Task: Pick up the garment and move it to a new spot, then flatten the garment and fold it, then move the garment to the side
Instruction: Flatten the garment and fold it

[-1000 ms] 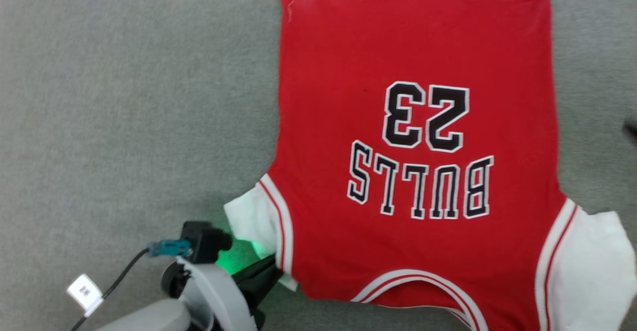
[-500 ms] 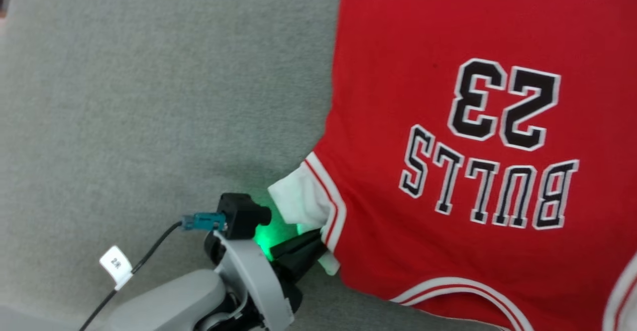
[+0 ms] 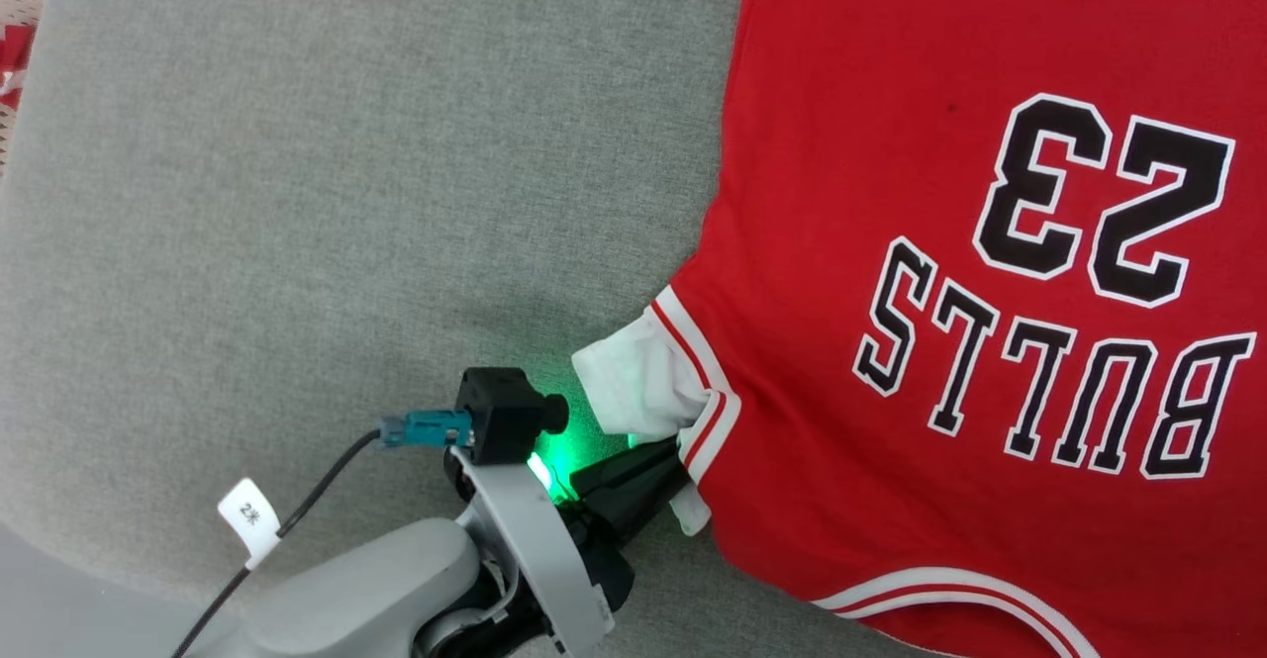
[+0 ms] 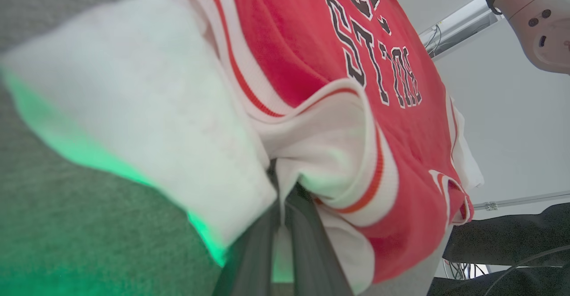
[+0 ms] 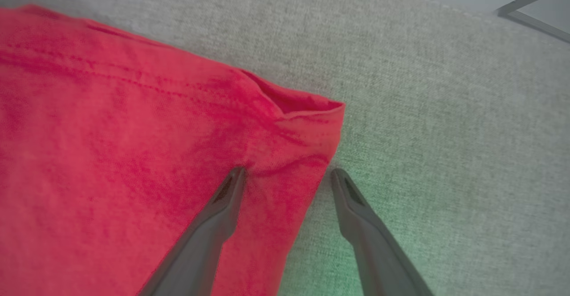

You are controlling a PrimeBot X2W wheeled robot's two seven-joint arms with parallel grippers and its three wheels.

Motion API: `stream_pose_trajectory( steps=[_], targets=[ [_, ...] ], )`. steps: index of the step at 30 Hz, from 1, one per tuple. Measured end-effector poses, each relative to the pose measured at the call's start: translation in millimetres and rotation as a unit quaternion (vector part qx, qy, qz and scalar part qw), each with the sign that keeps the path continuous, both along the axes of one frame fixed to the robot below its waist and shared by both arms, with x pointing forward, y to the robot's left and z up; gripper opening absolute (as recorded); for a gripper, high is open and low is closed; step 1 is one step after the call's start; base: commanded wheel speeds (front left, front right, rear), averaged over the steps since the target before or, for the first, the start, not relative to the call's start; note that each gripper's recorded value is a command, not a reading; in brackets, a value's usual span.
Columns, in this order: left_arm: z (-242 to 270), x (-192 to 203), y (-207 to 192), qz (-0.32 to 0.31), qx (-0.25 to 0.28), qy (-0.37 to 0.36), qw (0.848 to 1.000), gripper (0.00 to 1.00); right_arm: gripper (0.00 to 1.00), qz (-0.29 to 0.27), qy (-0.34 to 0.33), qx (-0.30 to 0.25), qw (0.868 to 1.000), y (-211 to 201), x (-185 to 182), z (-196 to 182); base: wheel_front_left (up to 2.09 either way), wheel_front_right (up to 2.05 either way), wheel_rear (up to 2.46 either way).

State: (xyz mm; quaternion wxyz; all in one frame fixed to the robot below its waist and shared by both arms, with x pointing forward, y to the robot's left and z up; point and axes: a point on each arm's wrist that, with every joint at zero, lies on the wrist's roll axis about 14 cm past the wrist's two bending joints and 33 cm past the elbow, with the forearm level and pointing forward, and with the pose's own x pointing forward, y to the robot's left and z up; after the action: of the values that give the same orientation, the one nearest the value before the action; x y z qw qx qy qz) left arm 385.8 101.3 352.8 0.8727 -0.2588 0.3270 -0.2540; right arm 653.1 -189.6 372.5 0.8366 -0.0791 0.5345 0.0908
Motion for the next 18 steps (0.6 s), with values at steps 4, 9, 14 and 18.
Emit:
stream_pose_trajectory(
  steps=[4,9,14,18],
  targets=[
    [1.3,1.1,-0.6,0.0,0.0,-0.005,1.0,0.0,0.0,0.004,-0.02,0.009,1.0,0.4,0.5,4.7,0.0,0.0,0.0],
    [4.7,1.4,-0.4,-0.001,0.002,-0.012,1.0,0.0,0.0,0.027,-0.05,0.003,0.998,-1.2,-5.6,13.4,0.0,0.0,0.0],
    [13.7,-1.2,2.7,0.006,0.003,-0.023,1.0,0.0,0.0,0.066,-0.055,0.001,0.996,-6.0,-31.6,29.3,0.0,0.0,0.0],
    [20.8,-6.6,8.0,0.013,0.006,-0.029,0.999,0.0,0.0,0.091,-0.057,-0.001,0.994,-20.6,-62.2,47.1,0.0,0.0,0.0]
  ],
)
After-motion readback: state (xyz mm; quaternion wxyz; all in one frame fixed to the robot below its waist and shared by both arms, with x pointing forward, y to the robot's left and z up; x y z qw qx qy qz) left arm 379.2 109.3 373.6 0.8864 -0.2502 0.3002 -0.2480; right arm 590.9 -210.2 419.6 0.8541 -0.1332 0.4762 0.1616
